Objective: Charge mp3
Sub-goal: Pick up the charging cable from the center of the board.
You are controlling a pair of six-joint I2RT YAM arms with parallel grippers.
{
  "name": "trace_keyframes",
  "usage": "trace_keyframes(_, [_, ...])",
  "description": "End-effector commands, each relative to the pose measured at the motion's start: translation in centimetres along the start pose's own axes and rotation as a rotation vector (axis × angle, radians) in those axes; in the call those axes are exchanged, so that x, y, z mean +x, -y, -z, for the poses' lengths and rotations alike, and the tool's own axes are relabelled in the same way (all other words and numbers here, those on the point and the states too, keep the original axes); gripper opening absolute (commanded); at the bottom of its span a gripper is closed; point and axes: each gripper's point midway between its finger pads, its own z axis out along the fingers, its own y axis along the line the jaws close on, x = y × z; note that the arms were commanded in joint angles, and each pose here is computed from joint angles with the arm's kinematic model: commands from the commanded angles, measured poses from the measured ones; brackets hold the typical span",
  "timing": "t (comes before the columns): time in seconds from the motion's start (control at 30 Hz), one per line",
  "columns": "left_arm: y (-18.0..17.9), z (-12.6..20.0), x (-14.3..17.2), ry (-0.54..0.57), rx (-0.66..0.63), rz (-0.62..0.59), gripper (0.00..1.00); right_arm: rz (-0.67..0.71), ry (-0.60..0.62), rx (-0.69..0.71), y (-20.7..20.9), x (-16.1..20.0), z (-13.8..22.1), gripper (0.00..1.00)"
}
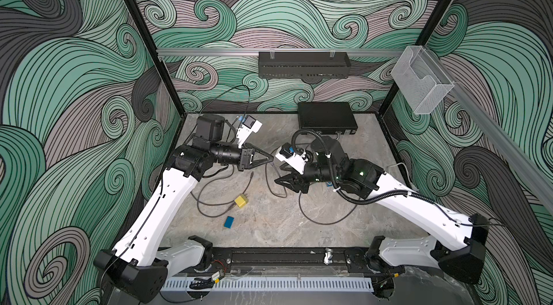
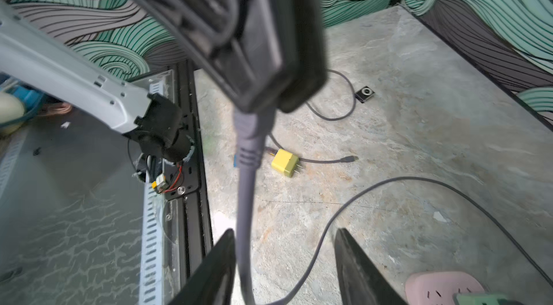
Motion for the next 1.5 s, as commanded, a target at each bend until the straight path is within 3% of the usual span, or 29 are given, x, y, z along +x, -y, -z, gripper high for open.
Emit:
trace_keyframes(0.0, [-1.6, 1.0, -1.6, 0.077, -0.158, 0.002, 0.01, -0.113, 0.178, 0.207, 2.8, -3.6, 4.0, 0.63])
trace_keyframes(0.17, [-4.2, 0.6, -3.0, 0.209, -0.269, 0.131, 0.0, -0.389, 0.407, 0.148, 2.7, -5.5, 7.1, 0.63])
trace_keyframes(0.3, [-5.6, -0.7, -3.7, 0.404, -0.372, 0.212, 0.0, -0.637, 0.513, 0.003, 2.4, -5.4, 6.2, 0.65])
trace_keyframes(0.43, [-5.8, -1.3, -3.9, 0.571, -0.472, 0.225, 0.0, -0.752, 0.604, -0.1, 2.2, -5.9, 5.4, 0.65])
trace_keyframes(0.57, [-6.0, -1.8, -3.9, 0.671, -0.465, 0.271, 0.0, -0.779, 0.681, -0.118, 2.4, -7.1, 5.5, 0.65])
trace_keyframes(0.73, [-5.5, -1.8, -4.6, 0.73, -0.426, 0.277, 0.0, -0.826, 0.798, -0.132, 3.5, -8.3, 5.9, 0.69])
trace_keyframes(1.0, [-4.8, -1.4, -5.6, 0.789, -0.408, 0.261, 0.0, -0.931, 0.783, -0.162, 4.2, -7.5, 3.7, 0.69])
trace_keyframes(1.2, [-3.9, -0.6, -6.6, 0.848, -0.359, 0.286, 0.0, -0.992, 0.833, -0.103, 5.5, -6.3, 4.2, 0.69])
trace_keyframes(1.47, [-3.3, -1.8, -6.4, 0.846, -0.302, 0.311, 0.0, -1.082, 0.929, -0.173, 6.9, -6.6, 3.1, 0.67])
